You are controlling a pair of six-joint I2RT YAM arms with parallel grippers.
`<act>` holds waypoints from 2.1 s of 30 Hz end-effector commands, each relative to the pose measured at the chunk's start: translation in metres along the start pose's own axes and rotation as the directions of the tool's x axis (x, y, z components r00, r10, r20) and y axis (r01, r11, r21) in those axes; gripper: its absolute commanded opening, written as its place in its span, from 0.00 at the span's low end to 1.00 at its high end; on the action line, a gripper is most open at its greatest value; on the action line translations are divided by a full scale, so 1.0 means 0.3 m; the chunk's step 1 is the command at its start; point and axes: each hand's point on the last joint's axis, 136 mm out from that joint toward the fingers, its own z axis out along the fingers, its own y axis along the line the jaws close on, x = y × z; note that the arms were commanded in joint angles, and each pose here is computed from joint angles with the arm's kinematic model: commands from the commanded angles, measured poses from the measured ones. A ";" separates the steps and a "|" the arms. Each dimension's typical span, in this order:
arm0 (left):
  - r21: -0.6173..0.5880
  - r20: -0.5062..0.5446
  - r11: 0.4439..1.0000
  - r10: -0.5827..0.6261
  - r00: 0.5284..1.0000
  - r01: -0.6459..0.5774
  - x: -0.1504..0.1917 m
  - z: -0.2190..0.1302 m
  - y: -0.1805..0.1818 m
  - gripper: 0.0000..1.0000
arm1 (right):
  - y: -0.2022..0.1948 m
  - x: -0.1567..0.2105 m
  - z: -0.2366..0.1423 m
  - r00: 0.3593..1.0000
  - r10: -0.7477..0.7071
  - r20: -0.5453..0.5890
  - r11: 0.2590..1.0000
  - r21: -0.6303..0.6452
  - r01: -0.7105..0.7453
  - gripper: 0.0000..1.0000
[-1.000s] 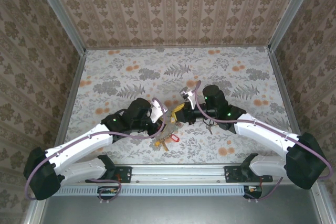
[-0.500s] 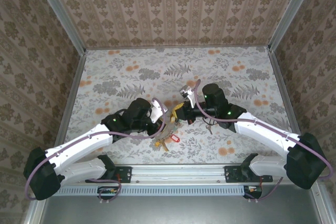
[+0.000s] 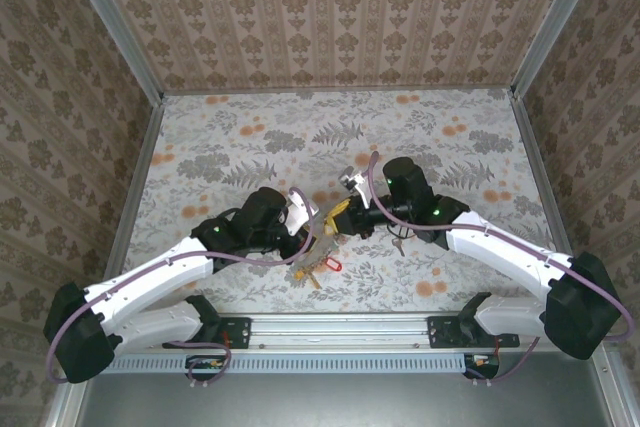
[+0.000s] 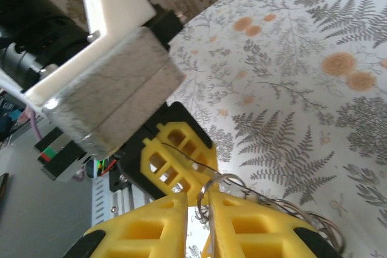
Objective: Put the keys on the keyring
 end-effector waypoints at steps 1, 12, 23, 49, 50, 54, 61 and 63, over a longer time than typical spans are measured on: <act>0.022 0.099 0.999 0.041 0.994 -0.044 -0.099 -0.043 -0.022 0.00 | 0.102 -0.064 -0.020 0.997 -0.065 0.051 0.992 -0.105 0.070 0.21; 0.030 0.133 0.998 0.049 0.990 -0.054 -0.113 -0.070 -0.033 0.00 | 0.033 -0.094 -0.086 0.994 -0.036 0.107 0.998 0.054 0.031 0.25; 0.086 0.183 0.994 0.056 0.982 -0.073 -0.138 -0.108 -0.076 0.00 | -0.090 -0.024 -0.110 0.999 0.027 0.026 0.983 0.180 -0.031 0.49; 0.096 0.171 0.993 0.050 0.984 -0.067 -0.133 -0.098 -0.076 0.00 | 0.023 -0.060 -0.087 0.999 0.008 0.050 0.999 -0.034 -0.007 0.21; 0.096 0.171 0.993 0.049 0.984 -0.066 -0.133 -0.097 -0.076 0.00 | 0.026 -0.062 -0.091 0.999 0.007 0.052 0.999 -0.035 -0.005 0.21; 0.095 0.172 0.993 0.048 0.984 -0.066 -0.134 -0.099 -0.074 0.00 | 0.045 -0.068 -0.102 0.998 0.000 0.060 0.999 -0.050 0.003 0.23; 0.093 0.169 0.993 0.049 0.984 -0.065 -0.133 -0.097 -0.072 0.00 | 0.057 -0.047 -0.111 0.999 0.011 0.048 0.998 -0.057 -0.008 0.28; 0.093 0.168 0.994 0.049 0.985 -0.065 -0.134 -0.097 -0.072 0.00 | 0.058 -0.040 -0.111 0.999 0.018 0.044 0.998 -0.063 -0.015 0.28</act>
